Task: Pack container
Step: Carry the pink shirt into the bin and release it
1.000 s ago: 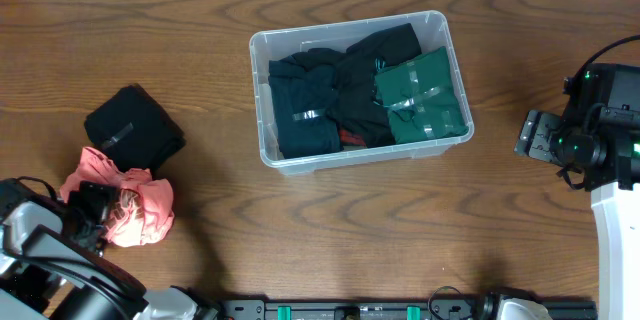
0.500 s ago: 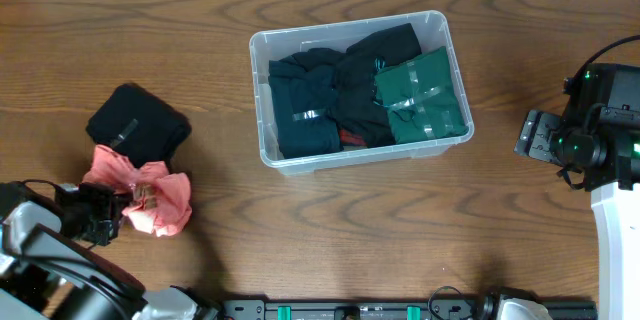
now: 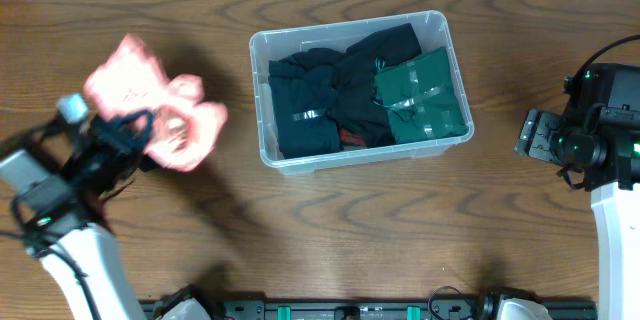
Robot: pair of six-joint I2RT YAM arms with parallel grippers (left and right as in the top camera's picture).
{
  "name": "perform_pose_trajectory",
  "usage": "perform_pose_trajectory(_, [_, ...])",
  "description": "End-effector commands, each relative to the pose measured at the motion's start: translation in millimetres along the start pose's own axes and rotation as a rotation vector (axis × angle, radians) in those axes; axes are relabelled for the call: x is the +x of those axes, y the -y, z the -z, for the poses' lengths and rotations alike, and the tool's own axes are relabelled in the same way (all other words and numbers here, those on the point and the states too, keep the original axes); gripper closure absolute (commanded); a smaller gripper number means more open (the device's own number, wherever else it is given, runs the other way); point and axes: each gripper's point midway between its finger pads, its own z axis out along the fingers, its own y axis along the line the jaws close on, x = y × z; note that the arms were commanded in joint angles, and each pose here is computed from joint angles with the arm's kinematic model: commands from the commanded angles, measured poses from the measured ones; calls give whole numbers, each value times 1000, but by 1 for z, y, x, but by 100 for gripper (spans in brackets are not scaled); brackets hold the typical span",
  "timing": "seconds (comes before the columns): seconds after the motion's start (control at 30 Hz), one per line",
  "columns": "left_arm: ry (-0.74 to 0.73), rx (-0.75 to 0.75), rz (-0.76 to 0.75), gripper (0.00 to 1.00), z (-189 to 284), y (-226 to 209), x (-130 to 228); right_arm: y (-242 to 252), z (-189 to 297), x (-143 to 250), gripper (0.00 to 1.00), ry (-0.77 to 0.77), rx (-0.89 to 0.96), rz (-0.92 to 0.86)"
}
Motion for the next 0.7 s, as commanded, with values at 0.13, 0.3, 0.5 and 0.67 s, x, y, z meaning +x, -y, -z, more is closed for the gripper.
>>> perform_pose_trajectory(0.13, [-268, 284, -109, 94, -73, 119, 82, 3, 3, -4, 17, 13, 9, -24])
perform_pose_trajectory(0.3, [-480, 309, -192, 94, -125, 134, 148, 3, 3, -4, 17, 13, 9, -24])
perform_pose_trajectory(0.5, [-635, 273, -217, 94, -176, 110, 190, 3, 3, -4, 17, 12, 9, -23])
perform_pose_trajectory(0.67, [-697, 242, -211, 94, -209, 88, 203, 3, 3, -4, 17, 13, 9, -24])
